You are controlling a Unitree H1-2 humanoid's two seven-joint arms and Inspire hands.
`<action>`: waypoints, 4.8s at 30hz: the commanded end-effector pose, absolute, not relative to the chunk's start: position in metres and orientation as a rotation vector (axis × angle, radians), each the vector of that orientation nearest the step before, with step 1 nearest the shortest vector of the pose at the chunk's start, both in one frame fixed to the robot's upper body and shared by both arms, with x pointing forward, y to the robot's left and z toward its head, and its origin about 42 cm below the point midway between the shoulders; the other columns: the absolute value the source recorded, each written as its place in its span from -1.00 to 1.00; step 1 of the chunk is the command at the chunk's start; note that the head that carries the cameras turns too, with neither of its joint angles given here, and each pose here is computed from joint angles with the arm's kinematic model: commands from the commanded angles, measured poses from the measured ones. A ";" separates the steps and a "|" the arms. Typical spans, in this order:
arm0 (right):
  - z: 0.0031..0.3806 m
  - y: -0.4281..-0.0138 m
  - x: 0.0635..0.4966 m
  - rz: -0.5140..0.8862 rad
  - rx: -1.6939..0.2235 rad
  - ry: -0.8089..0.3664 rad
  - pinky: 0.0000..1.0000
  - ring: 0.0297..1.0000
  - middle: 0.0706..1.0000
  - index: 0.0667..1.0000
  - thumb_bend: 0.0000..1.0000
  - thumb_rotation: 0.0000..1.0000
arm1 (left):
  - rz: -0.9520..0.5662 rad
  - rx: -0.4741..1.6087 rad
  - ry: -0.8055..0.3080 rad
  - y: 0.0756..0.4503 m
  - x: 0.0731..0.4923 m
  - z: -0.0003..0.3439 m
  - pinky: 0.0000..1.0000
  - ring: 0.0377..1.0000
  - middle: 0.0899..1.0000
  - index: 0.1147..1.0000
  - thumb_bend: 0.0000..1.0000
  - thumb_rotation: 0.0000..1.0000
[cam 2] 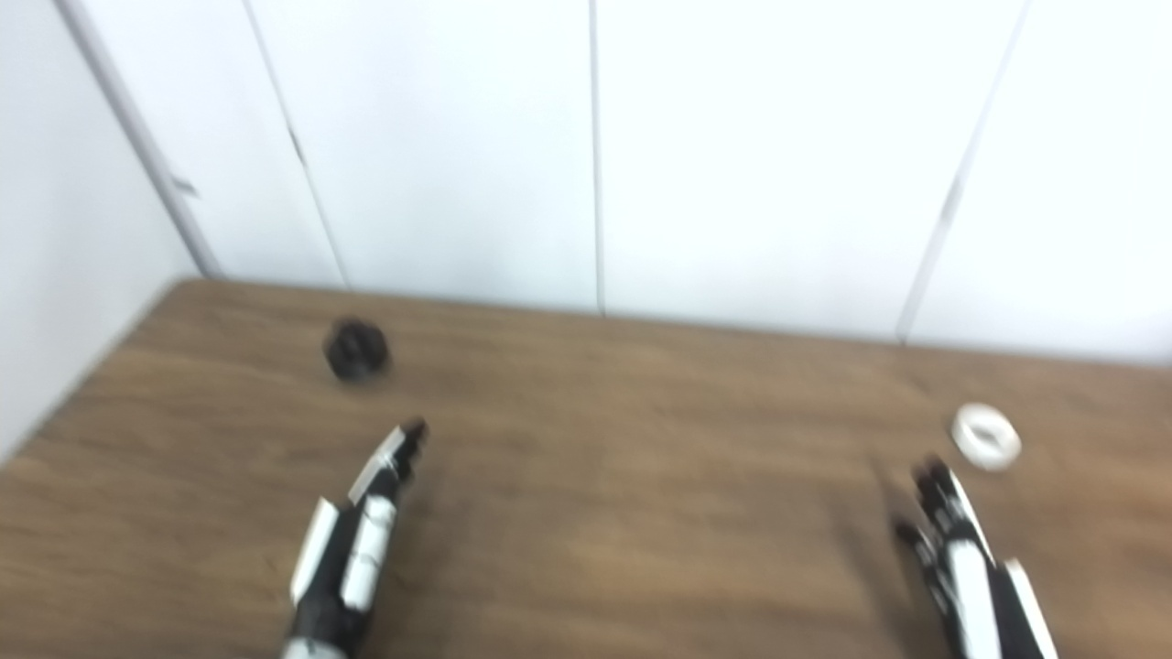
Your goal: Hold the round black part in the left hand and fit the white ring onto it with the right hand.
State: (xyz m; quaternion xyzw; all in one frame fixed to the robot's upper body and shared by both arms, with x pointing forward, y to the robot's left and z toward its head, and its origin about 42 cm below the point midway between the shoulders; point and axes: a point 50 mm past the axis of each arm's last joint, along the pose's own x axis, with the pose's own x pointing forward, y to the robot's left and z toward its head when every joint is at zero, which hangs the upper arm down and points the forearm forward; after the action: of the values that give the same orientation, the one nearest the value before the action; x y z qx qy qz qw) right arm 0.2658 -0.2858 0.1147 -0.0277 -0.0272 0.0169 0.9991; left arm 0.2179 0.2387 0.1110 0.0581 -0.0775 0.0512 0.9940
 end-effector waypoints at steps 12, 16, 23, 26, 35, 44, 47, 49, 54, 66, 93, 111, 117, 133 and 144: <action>0.101 -0.297 0.266 0.048 -0.080 -0.010 1.00 1.00 0.99 1.00 -0.09 1.00 | 0.110 0.090 -0.110 0.220 0.209 0.094 1.00 0.99 0.96 0.89 0.06 0.87; 0.101 -0.297 0.267 0.056 -0.077 -0.011 1.00 1.00 0.99 1.00 -0.10 1.00 | 0.112 0.089 -0.090 0.219 0.209 0.095 1.00 1.00 0.96 0.90 0.12 0.83; 0.101 -0.299 0.267 0.058 -0.081 -0.009 1.00 1.00 0.99 1.00 -0.13 1.00 | 0.135 0.157 -0.090 0.223 0.213 0.107 0.99 0.98 0.95 0.89 0.26 0.23; 0.102 -0.299 0.268 0.054 -0.083 -0.007 1.00 1.00 0.99 1.00 -0.11 1.00 | 0.177 0.201 -0.115 0.228 0.217 0.123 1.00 0.95 0.90 0.86 0.41 -0.01; 0.103 -0.296 0.270 0.057 -0.095 0.003 1.00 1.00 1.00 1.00 -0.12 1.00 | 0.294 0.523 -0.160 0.269 0.238 0.173 0.89 0.89 0.85 0.80 0.70 -0.45; 0.103 -0.294 0.270 0.049 -0.094 0.002 1.00 1.00 0.98 1.00 -0.15 1.00 | 0.356 0.690 -0.129 0.307 0.260 0.194 0.88 0.92 0.87 0.77 0.81 -0.40; 0.103 -0.293 0.270 0.050 -0.084 -0.003 1.00 1.00 0.98 1.00 -0.16 1.00 | 0.366 0.731 -0.111 0.315 0.267 0.196 0.86 0.92 0.87 0.74 0.83 -0.37; 0.102 -0.292 0.270 0.052 -0.087 -0.005 1.00 1.00 0.98 1.00 -0.15 1.00 | 0.382 0.773 -0.098 0.321 0.273 0.198 0.90 0.93 0.87 0.73 0.85 -0.34; 0.101 -0.290 0.270 0.052 -0.099 0.006 1.00 1.00 0.96 1.00 -0.09 1.00 | 0.436 0.869 -0.086 0.335 0.295 0.204 0.99 0.94 0.85 0.68 0.83 -0.32; 0.100 -0.287 0.269 0.058 -0.095 0.010 1.00 1.00 0.96 1.00 -0.11 1.00 | 0.447 0.940 -0.058 0.357 0.347 0.207 1.00 0.93 0.83 0.63 0.82 -0.35; 0.098 -0.287 0.268 0.041 -0.118 0.013 1.00 1.00 0.95 1.00 0.00 1.00 | 0.517 0.959 0.090 0.366 0.425 0.202 1.00 0.99 0.84 0.64 0.90 -0.31; 0.099 -0.289 0.267 0.031 -0.124 0.020 1.00 1.00 0.93 0.99 -0.02 1.00 | 0.496 0.949 0.170 0.371 0.441 0.194 1.00 0.99 0.85 0.58 0.91 -0.38; 0.098 -0.289 0.267 0.030 -0.127 0.015 1.00 1.00 0.93 0.99 0.01 1.00 | 0.476 0.926 0.196 0.368 0.447 0.194 1.00 0.96 0.81 0.53 0.92 -0.39; 0.098 -0.288 0.264 0.026 -0.126 0.016 1.00 1.00 0.90 0.97 0.03 1.00 | 0.432 0.935 0.214 0.361 0.459 0.196 1.00 0.93 0.76 0.44 0.98 -0.34; 0.099 -0.288 0.264 0.030 -0.128 0.016 1.00 1.00 0.91 0.98 0.01 1.00 | 0.437 0.943 0.206 0.363 0.455 0.196 1.00 0.94 0.77 0.44 0.96 -0.36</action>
State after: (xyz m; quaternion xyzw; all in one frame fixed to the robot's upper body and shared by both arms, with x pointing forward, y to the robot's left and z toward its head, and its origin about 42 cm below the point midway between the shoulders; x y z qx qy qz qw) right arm 0.2717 -0.2895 0.1140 -0.0658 -0.0272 0.0179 0.9973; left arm 0.4430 0.3542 0.1603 0.4375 0.1414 0.1814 0.8693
